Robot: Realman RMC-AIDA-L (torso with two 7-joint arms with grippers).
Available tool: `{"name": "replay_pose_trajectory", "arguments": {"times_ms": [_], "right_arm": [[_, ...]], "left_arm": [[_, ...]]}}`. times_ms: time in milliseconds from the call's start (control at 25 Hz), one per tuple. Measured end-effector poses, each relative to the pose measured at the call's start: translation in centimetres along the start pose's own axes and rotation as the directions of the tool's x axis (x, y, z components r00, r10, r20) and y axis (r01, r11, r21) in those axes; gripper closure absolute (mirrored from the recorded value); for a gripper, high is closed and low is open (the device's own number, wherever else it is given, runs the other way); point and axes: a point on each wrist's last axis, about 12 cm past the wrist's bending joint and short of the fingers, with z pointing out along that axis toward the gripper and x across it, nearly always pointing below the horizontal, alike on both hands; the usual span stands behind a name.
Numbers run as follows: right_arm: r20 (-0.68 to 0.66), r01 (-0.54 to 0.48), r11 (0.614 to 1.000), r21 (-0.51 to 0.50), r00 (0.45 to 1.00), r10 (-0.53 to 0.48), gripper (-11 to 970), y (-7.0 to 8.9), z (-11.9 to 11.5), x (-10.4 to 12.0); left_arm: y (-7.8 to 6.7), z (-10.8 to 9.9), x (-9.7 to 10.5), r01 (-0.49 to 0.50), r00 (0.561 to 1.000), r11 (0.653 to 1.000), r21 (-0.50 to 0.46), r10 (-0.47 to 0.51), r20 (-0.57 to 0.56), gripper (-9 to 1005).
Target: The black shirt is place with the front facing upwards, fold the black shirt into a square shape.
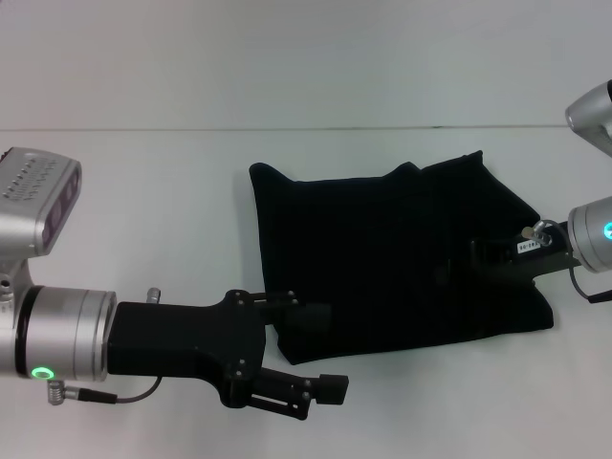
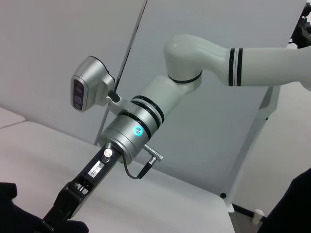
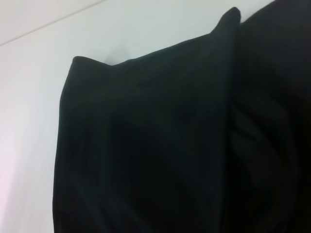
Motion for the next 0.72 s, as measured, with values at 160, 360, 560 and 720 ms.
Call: {"name": "replay_pose_trajectory", "arguments": {"times_ms": [160,360,560,720], "right_arm": [[-0.001,0.011,1.0,-0.001,1.0,-0.011,748,0.09,0.05,-0.02],[-0.006,0.031,1.0,-0.007,1.0,-0.031,852,0.29,0.21,0.05],[-0.007,0.033,0.999,-0.016,0.999,-0.033,911,0.51,0.25,0.0],[0.007,0.033,0.999,-0.038,0.999,-0.033,904,0.72,0.03,-0.19]], "left_arm": [[0.01,-0.02,0.01,0.0,1.0,1.0,-0.001,0.0,0.001,47],[0.04,-0.04,-0.01,0.0,1.0,1.0,-0.005,0.0,0.004,47],[0.06,-0.06,-0.1,-0.002,1.0,1.0,-0.006,0.002,0.012,47],[0.06,-0.08,-0.14,-0.004,1.0,1.0,-0.007,0.004,0.016,47]]}}
